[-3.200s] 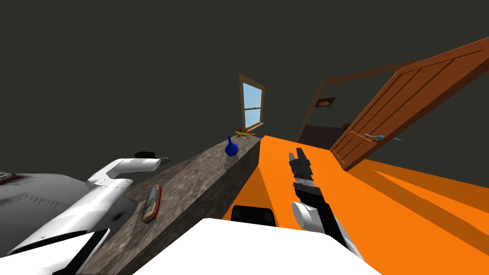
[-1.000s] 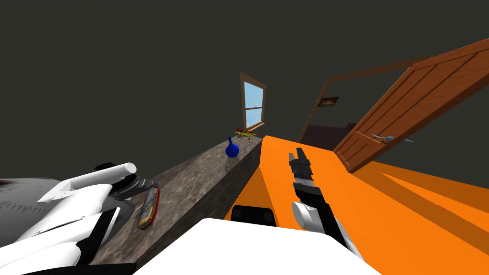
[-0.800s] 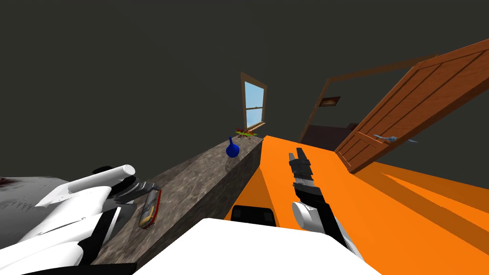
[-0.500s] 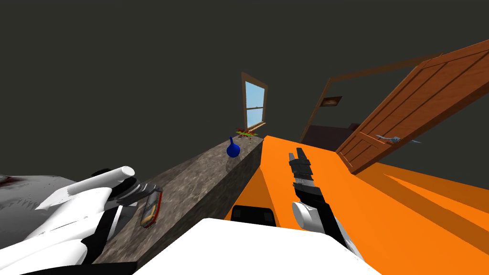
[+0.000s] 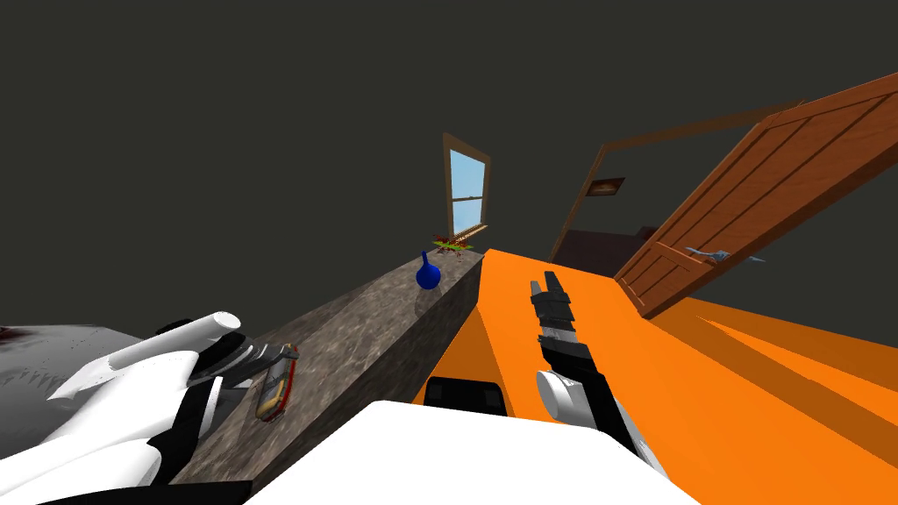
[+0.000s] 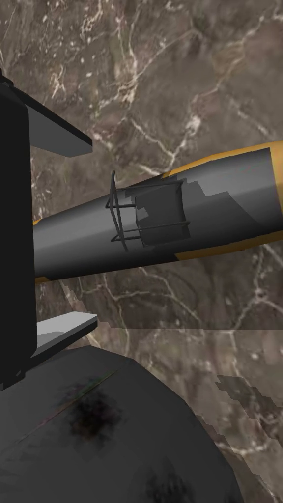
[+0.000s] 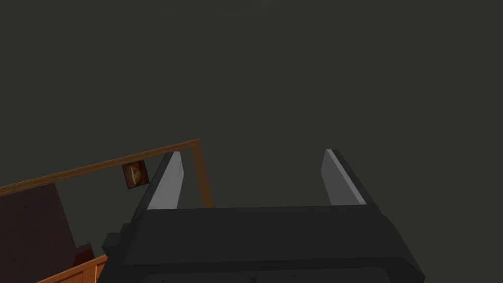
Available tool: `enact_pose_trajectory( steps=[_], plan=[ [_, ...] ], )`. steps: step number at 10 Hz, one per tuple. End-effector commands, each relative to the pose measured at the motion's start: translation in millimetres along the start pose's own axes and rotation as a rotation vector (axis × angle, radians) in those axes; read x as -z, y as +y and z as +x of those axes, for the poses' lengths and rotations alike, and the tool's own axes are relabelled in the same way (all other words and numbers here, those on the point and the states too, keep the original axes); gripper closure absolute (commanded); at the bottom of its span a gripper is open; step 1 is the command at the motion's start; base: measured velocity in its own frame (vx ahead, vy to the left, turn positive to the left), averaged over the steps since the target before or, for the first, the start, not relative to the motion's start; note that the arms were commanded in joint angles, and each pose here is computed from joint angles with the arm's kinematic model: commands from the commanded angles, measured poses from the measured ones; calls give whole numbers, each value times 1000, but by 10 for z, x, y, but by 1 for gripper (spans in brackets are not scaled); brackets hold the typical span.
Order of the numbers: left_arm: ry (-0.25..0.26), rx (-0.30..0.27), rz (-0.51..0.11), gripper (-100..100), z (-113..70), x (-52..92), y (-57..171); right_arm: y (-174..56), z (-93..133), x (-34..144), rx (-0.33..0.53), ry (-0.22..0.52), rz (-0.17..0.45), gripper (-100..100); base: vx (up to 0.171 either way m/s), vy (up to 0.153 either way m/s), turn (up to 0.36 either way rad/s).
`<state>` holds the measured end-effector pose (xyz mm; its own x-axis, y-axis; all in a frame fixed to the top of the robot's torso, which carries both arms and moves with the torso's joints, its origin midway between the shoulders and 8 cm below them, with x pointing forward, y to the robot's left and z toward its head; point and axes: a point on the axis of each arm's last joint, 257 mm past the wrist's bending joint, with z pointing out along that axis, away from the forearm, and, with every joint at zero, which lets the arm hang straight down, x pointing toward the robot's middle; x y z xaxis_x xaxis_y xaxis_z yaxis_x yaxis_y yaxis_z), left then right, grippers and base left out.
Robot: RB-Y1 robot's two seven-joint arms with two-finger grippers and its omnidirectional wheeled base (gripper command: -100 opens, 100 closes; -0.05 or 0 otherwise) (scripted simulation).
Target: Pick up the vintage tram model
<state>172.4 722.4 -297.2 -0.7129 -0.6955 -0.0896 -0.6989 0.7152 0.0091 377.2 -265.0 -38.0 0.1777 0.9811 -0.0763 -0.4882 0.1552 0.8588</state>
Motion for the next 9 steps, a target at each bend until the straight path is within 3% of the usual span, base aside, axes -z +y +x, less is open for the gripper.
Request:
enact_pose_trajectory(
  steps=[1, 9],
  plan=[
    [-2, 20, -2, -100, 78, -60, 134, 0, 0, 0, 0, 0, 0, 0, 13, -5, -180],
    [3, 96, -11, -100, 445, -218, 670, 0, 0, 0, 0, 0, 0, 0, 10, -4, -96]
  ],
)
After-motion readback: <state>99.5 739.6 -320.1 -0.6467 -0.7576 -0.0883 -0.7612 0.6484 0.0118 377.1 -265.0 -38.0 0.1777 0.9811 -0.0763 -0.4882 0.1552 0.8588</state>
